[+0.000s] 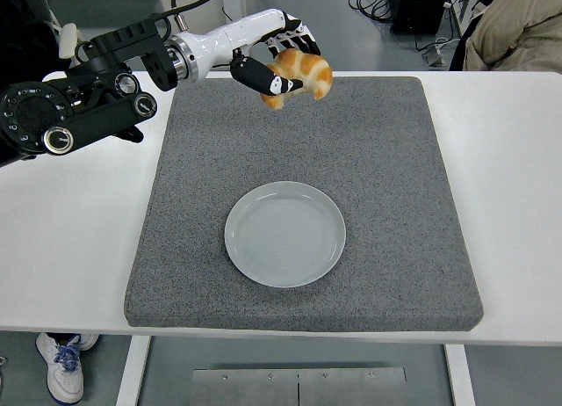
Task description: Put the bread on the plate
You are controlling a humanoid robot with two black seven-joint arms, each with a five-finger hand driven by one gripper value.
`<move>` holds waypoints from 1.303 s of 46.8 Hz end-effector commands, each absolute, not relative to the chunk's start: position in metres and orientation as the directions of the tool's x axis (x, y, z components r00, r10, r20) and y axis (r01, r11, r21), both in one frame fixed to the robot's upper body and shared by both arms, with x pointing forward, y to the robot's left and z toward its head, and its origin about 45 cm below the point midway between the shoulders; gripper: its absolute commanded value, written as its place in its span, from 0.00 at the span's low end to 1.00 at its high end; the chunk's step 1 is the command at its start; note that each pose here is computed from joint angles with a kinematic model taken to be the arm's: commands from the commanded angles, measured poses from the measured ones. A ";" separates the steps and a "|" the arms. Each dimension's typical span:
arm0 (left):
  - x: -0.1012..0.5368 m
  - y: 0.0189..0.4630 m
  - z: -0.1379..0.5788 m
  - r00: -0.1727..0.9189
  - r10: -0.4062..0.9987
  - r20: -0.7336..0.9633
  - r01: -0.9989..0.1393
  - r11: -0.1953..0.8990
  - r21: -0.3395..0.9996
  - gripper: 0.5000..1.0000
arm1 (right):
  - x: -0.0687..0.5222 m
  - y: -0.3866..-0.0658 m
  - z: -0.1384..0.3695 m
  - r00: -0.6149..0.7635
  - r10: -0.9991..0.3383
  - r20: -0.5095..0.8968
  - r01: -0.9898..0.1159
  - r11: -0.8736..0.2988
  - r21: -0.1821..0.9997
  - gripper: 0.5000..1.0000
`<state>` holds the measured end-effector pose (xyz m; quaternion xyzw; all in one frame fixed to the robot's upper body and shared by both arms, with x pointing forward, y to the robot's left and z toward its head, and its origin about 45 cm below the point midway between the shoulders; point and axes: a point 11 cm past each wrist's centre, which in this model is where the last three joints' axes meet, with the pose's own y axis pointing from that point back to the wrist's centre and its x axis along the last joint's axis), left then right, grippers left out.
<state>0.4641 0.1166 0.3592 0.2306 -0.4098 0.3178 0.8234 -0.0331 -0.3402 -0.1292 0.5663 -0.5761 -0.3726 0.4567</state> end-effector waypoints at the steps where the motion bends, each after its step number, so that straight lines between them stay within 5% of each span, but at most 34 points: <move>1: 0.457 0.110 0.354 0.479 0.317 0.819 -0.690 0.712 0.128 0.00 | -0.033 -0.340 -0.129 0.058 -0.993 0.105 -0.312 0.081 0.947 1.00; 23: 0.429 0.102 0.305 0.444 0.121 0.888 -0.616 0.760 0.204 0.00 | -0.033 -0.340 -0.129 0.058 -0.993 0.105 -0.312 0.081 0.947 1.00; 61: 0.392 0.108 0.266 0.466 0.023 0.884 -0.532 0.806 0.259 0.00 | -0.033 -0.340 -0.129 0.058 -0.993 0.105 -0.312 0.081 0.947 1.00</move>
